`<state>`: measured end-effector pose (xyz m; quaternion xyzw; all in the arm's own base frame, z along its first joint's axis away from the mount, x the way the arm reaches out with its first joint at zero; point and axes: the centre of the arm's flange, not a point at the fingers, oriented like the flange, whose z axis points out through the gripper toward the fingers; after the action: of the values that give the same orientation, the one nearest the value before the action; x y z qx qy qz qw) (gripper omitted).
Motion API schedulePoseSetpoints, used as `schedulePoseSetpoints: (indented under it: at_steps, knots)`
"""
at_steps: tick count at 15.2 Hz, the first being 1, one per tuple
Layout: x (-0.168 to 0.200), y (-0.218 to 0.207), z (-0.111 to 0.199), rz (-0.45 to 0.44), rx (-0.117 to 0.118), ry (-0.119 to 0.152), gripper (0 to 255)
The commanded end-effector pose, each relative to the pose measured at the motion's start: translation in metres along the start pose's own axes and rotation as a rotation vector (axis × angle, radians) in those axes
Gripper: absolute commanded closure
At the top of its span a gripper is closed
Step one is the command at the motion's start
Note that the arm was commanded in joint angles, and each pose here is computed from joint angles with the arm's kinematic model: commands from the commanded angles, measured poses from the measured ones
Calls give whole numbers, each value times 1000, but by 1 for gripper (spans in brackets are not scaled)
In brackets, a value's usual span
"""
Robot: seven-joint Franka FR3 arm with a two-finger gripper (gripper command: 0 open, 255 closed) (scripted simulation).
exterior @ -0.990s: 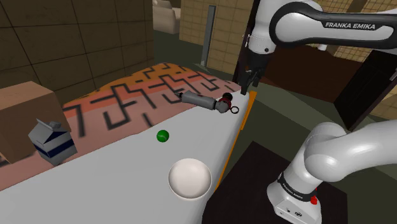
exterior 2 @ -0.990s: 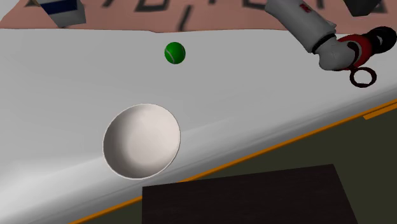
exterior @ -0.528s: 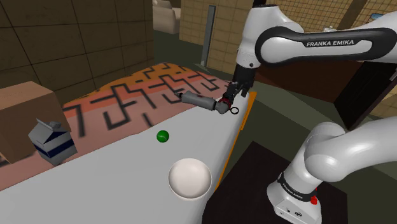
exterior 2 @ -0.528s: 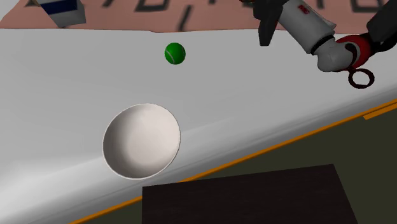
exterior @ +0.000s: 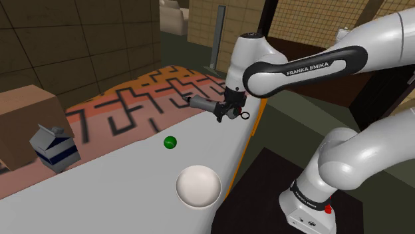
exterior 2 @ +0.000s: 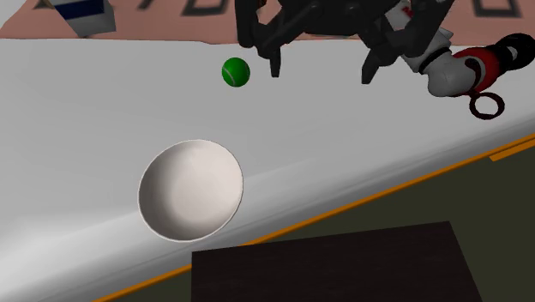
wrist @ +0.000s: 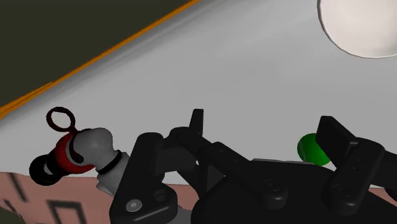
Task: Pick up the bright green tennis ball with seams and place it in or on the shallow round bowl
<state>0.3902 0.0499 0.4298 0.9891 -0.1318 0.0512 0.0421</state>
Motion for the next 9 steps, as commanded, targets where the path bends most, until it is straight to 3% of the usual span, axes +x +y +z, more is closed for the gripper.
schedulePoseSetpoints:
  at_steps: [1, 9]
  knots:
    - [7, -17, 19, 29, 8, 19, 0]
    - [44, -76, 92, 137, 30, 84, 0]
